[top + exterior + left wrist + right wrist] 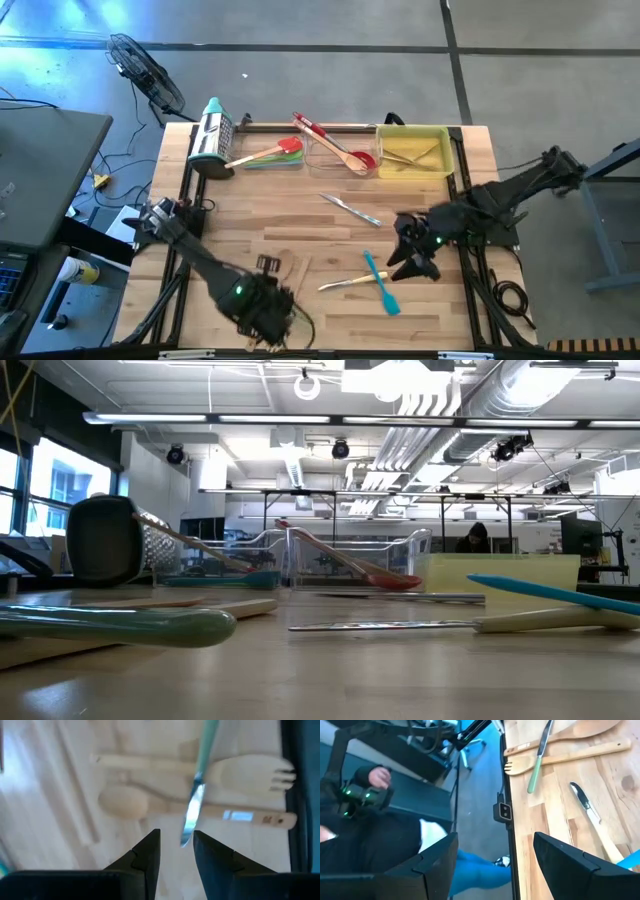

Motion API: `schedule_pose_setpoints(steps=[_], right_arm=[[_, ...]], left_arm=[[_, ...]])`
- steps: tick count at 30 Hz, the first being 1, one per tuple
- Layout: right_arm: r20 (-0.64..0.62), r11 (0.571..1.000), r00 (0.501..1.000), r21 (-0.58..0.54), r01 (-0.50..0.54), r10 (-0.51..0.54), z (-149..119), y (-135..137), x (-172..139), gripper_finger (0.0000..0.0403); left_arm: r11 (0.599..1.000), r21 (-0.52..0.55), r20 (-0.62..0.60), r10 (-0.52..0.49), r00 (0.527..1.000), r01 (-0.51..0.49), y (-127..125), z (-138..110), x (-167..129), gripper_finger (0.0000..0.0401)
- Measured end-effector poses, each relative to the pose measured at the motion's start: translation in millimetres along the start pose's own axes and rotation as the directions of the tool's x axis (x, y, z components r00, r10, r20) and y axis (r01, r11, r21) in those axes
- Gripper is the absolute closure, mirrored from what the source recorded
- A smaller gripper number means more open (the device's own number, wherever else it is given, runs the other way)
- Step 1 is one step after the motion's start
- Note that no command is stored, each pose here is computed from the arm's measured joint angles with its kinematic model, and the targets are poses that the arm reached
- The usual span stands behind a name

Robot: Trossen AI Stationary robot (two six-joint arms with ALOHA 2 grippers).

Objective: Pick & Place Kitchen Items
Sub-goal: Put the green knife into the yellow bin

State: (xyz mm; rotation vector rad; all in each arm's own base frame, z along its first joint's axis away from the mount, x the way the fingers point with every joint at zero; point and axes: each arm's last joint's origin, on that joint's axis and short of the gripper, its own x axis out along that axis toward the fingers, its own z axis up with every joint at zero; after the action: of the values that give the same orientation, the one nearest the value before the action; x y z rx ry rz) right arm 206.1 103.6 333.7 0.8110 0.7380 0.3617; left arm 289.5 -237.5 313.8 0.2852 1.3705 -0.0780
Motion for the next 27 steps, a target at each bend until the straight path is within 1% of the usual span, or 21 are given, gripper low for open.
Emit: schedule_pose_setpoints(steps=[3, 6, 11, 14, 19, 20, 25, 27], right_arm=[[0.035, 0.999, 0.999, 0.004, 0.038, -0.038, -15.6, 10.7, 4.9, 0.015], [0.063, 0.998, 0.996, 0.007, 0.059, -0.059, -29.4, 19.8, 11.5, 0.015], [0.073, 0.999, 0.997, 0.01, 0.037, -0.038, -46.6, 32.5, 25.9, 0.015], [0.061, 1.0, 0.998, 0.011, 0.012, -0.012, -53.1, 37.3, 35.6, 0.015], [0.045, 1.0, 0.999, 0.006, -0.006, 0.006, -61.1, 40.9, 50.7, 0.015], [0.041, 1.0, 0.999, 0.008, -0.009, 0.008, -62.5, 41.3, 53.5, 0.015], [0.022, 0.999, 1.0, 0.049, 0.0, -0.001, -67.5, 40.7, 62.1, 0.015], [0.019, 0.998, 1.0, 0.065, 0.004, -0.005, -68.4, 40.3, 63.3, 0.015]], left_arm=[[1.0, 0.023, 0.043, -0.013, 0.999, 0.012, -18.6, 7.0, 12.3, 0.029], [0.999, 0.026, 0.048, -0.025, 0.999, 0.024, -26.8, 14.0, 25.6, 0.029], [0.996, 0.04, 0.034, -0.078, 0.996, 0.077, -19.1, 22.9, 33.2, 0.029], [0.993, 0.057, 0.067, -0.105, 0.992, 0.102, -12.3, 31.2, 41.1, 0.029], [0.975, 0.196, 0.12, -0.129, 0.984, 0.104, -13.1, 37.3, 54.0, 0.029], [0.973, 0.204, 0.125, -0.133, 0.983, 0.106, -14.7, 37.3, 58.1, 0.029], [0.97, 0.204, 0.143, -0.16, 0.977, 0.129, -19.3, 36.6, 76.5, 0.029], [0.975, 0.18, 0.142, -0.158, 0.977, 0.132, -20.8, 34.6, 86.7, 0.029]])
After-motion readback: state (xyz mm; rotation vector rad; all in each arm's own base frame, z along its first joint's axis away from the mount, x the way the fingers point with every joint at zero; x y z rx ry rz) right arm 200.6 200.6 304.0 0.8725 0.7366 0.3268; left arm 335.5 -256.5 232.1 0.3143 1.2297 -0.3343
